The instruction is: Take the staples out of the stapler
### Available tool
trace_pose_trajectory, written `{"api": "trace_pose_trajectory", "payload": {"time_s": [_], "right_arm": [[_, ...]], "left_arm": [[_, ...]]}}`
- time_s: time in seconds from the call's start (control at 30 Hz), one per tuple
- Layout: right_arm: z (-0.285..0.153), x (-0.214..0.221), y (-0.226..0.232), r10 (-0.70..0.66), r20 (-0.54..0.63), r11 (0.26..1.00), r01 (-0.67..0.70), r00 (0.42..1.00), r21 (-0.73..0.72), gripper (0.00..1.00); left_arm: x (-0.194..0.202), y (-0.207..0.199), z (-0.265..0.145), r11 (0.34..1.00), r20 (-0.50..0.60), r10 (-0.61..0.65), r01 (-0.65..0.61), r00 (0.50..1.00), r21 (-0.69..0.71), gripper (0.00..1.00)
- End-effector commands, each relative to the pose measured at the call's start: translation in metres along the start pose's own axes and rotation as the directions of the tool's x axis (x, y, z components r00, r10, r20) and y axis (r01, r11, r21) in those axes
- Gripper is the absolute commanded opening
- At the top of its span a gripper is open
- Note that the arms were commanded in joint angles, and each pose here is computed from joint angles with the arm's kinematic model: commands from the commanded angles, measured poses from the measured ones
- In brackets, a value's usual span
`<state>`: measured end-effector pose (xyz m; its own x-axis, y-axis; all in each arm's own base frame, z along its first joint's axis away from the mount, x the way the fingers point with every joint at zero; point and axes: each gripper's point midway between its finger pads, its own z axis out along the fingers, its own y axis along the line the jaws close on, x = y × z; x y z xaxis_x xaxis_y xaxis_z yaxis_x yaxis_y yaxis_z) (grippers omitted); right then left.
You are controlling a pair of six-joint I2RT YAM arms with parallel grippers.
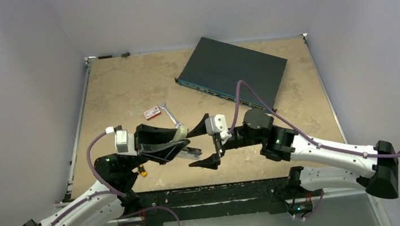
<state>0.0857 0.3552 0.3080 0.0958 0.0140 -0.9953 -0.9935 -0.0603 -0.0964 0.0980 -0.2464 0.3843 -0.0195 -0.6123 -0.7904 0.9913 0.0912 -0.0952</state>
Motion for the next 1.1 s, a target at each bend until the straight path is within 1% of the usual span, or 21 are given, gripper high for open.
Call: {"api": "trace_pose_trajectory", "payload": {"time_s": [0.0,0.1,0.27,0.5,0.57,0.6,0.63,0.67,0.7,0.77,0.8,0.83,0.87,0.93,0.97,1.03,1.07], "right_arm": [[0.012,-0.019,0.001,-0.074,0.057,0.996,0.077,0.996,-0.048,0.85],[0.017,-0.018,-0.002,-0.068,0.054,0.997,0.070,0.996,-0.041,0.83],[0.023,-0.015,0.000,-0.046,0.050,0.997,0.049,0.998,-0.057,0.68],[0.028,-0.006,0.002,-0.014,0.048,0.997,0.017,0.999,-0.071,0.54],[0.028,-0.004,0.002,-0.012,0.046,0.997,0.015,0.999,-0.071,0.45],[0.027,-0.004,0.003,-0.011,0.046,0.997,0.014,0.999,-0.074,0.38],[0.026,-0.005,0.004,-0.013,0.050,0.997,0.017,0.999,-0.078,0.28],[0.025,-0.006,0.006,-0.011,0.051,0.996,0.015,0.999,-0.083,0.18],[0.024,-0.006,0.007,-0.005,0.051,0.996,0.010,0.999,-0.089,0.15],[0.021,-0.009,0.010,0.000,0.065,0.996,0.006,0.998,-0.093,0.13],[0.019,-0.010,0.010,0.005,0.072,0.996,0.001,0.997,-0.085,0.11],[0.017,-0.012,0.010,0.001,0.085,0.997,0.006,0.996,-0.079,0.05],[0.016,-0.014,0.010,-0.004,0.094,0.997,0.011,0.996,-0.070,0.00],[0.013,-0.015,0.008,-0.002,0.099,0.999,0.007,0.995,-0.048,0.00],[0.012,-0.015,0.007,0.001,0.100,0.999,0.003,0.995,-0.039,0.00],[0.010,-0.017,0.005,0.008,0.105,1.000,-0.006,0.994,-0.019,0.00],[0.009,-0.017,0.003,0.011,0.108,1.000,-0.011,0.994,-0.007,0.00]], "left_arm": [[-0.014,-0.013,0.004,0.998,0.042,-0.009,0.007,0.999,0.060,0.00],[-0.013,-0.014,0.004,0.998,0.046,-0.014,0.011,0.999,0.068,0.00],[-0.013,-0.013,0.003,0.998,0.053,-0.014,0.010,0.999,0.067,0.00],[-0.013,-0.014,0.002,0.998,0.059,-0.011,0.007,0.998,0.068,0.00],[-0.013,-0.013,0.001,0.998,0.058,-0.009,0.006,0.998,0.066,0.00],[-0.012,-0.013,0.001,0.998,0.056,-0.007,0.004,0.998,0.065,0.00],[-0.012,-0.013,0.001,0.998,0.054,-0.006,0.003,0.999,0.060,0.00],[-0.011,-0.011,0.001,0.999,0.049,-0.007,0.004,0.999,0.052,0.04],[-0.010,-0.009,0.000,0.999,0.046,-0.006,0.004,0.999,0.041,0.12],[-0.009,-0.004,-0.002,1.000,0.047,-0.006,0.005,0.999,0.008,0.29],[-0.010,-0.001,-0.003,1.000,0.052,-0.006,0.006,0.999,-0.009,0.36],[-0.010,0.001,-0.003,1.000,0.054,-0.005,0.006,0.999,-0.024,0.42],[-0.010,0.003,-0.004,0.999,0.054,-0.006,0.008,0.999,-0.039,0.46],[-0.010,0.007,-0.004,0.998,0.049,-0.001,0.004,0.999,-0.060,0.54],[-0.010,0.007,-0.005,0.998,0.046,0.003,0.000,0.999,-0.065,0.68],[-0.011,0.008,-0.004,0.997,0.039,0.010,-0.007,0.999,-0.075,0.81],[-0.012,0.009,-0.005,0.997,0.033,0.016,-0.013,0.999,-0.080,0.85]]}}
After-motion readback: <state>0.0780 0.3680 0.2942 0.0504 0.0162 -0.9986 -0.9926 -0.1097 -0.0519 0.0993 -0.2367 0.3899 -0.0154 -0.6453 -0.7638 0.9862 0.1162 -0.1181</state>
